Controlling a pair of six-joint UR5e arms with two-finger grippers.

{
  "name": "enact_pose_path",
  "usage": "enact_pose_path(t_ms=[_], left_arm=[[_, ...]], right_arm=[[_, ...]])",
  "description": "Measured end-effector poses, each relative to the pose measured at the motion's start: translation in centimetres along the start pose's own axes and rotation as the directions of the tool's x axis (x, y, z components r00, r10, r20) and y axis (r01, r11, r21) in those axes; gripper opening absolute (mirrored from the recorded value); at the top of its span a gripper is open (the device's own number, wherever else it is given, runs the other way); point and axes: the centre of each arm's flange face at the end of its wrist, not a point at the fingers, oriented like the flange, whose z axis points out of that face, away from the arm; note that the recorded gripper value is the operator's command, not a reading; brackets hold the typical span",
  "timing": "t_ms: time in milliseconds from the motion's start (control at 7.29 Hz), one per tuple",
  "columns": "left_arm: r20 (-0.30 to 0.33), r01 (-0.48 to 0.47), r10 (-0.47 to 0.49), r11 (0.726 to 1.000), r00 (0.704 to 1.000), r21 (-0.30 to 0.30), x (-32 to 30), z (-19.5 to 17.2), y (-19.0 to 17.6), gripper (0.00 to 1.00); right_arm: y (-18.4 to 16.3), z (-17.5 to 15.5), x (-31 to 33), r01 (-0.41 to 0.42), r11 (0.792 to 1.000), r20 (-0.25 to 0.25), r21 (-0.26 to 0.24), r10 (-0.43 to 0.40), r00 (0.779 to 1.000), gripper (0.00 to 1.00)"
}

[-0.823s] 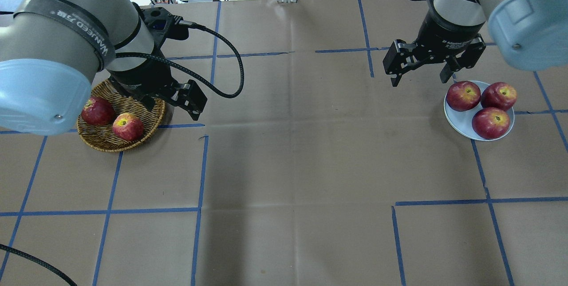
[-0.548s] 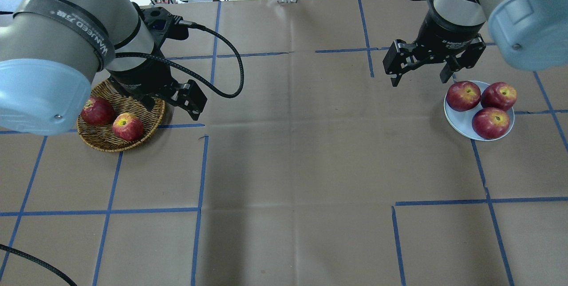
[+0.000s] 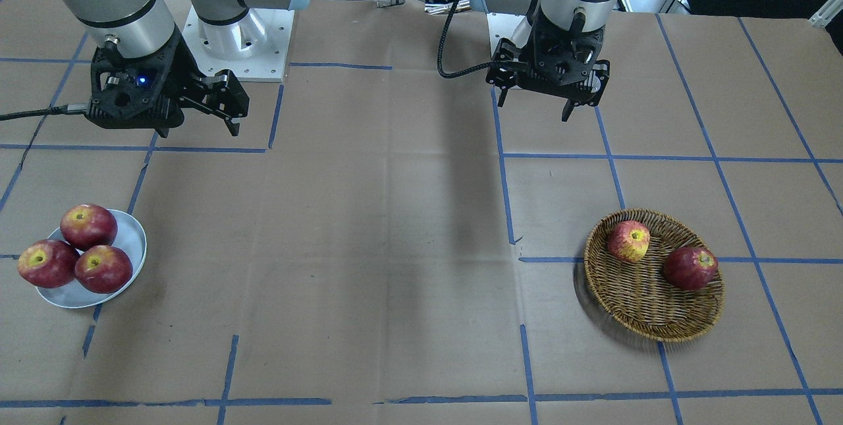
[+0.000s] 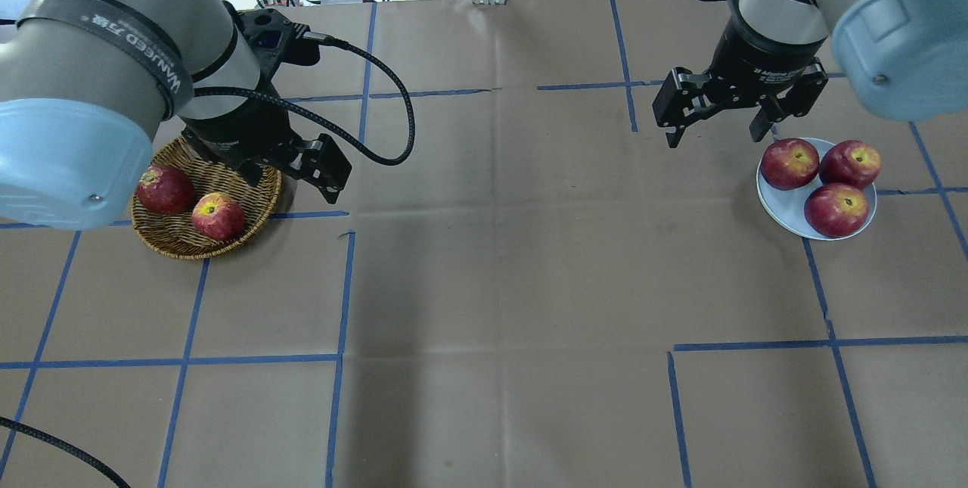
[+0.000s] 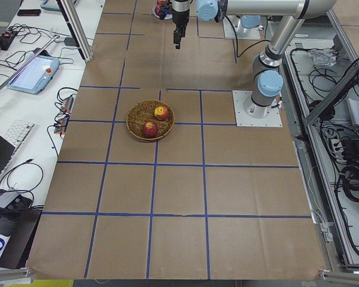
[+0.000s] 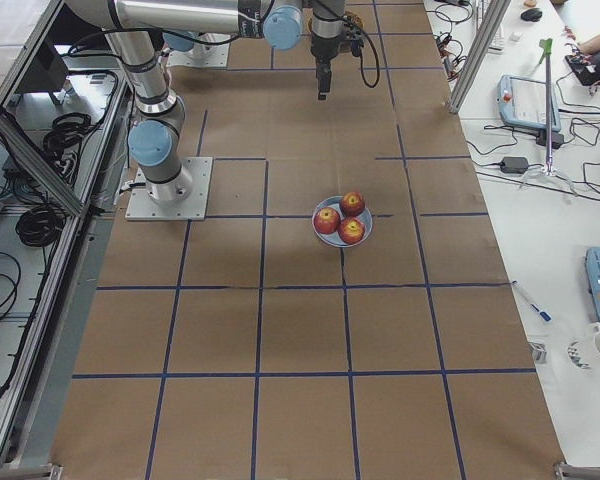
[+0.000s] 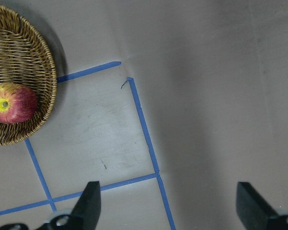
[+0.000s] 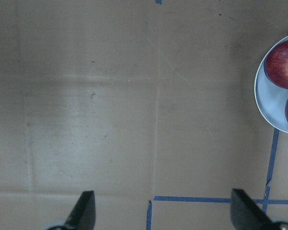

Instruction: Transfer apple from basket to plate

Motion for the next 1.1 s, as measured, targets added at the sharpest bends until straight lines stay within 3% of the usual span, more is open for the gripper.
enact_pose_path(t_ms=[1097], left_arm=[[0.0,0.002,-0.002,1.0,1.0,0.003,-0.04,-0.46,0.88,0.99]], right_arm=[[-0.02,0.0,0.07,-0.002,1.0,0.0,0.0,0.002,1.0,1.0]])
